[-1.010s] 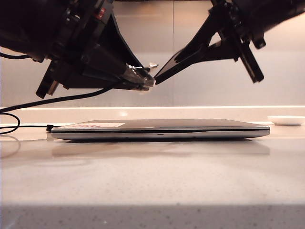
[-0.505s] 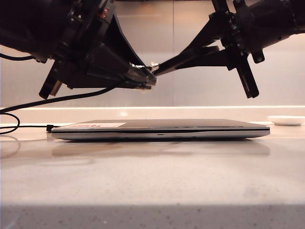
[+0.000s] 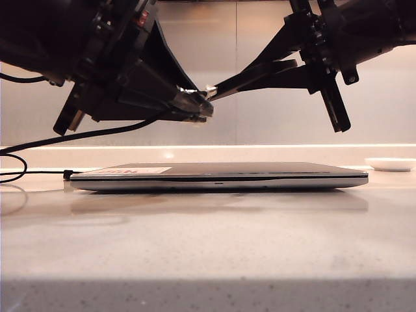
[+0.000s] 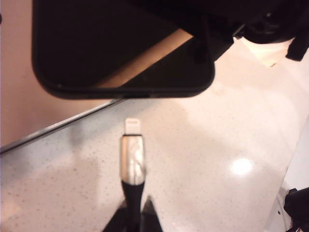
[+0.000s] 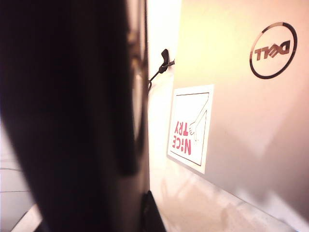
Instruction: Pick up the charging cable and the phone, plug the charging cable into the charging port on the phone, and finally place them back on the table.
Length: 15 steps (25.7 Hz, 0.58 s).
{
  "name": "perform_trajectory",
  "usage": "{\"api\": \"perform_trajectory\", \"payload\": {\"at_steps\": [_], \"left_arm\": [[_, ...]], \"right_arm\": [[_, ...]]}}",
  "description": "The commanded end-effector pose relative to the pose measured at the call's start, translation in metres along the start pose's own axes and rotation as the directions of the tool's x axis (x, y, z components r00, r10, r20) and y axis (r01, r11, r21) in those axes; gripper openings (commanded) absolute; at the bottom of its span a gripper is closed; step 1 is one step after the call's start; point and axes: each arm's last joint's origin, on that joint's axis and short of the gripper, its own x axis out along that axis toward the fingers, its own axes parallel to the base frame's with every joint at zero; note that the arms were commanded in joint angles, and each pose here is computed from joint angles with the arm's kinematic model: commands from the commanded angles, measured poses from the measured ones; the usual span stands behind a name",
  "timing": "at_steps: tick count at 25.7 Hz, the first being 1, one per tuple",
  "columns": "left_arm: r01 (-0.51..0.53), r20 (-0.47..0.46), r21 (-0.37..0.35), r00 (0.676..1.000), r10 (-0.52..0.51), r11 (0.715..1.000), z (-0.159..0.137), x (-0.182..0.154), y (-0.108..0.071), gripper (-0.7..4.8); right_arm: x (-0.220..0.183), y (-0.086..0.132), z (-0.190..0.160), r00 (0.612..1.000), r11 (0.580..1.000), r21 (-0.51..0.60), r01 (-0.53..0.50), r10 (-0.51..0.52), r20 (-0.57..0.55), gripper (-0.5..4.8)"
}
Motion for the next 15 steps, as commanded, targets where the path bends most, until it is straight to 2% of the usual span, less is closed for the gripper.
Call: {"api": "perform_trajectory", "payload": {"at_steps": [1,15], "left_arm": [[0.011,0.012,0.002,1.0,-0.011,1.0,0.0016,-0.0001,-0.0012,-0.06],[0.011,0.012,0.002,1.0,-0.011,1.0,0.0016,-0.0001,-0.0011,-0.06]], "right_arm": [[0.0004,0.0078,0.0013,0.999,0.997,-0.052,-0.048,0.049,0.007,-0.06],[0.0094,0.0059,-0.0042,0.999,0.996,-0.075,-0.046,0.045,-0.026,-0.06]]}}
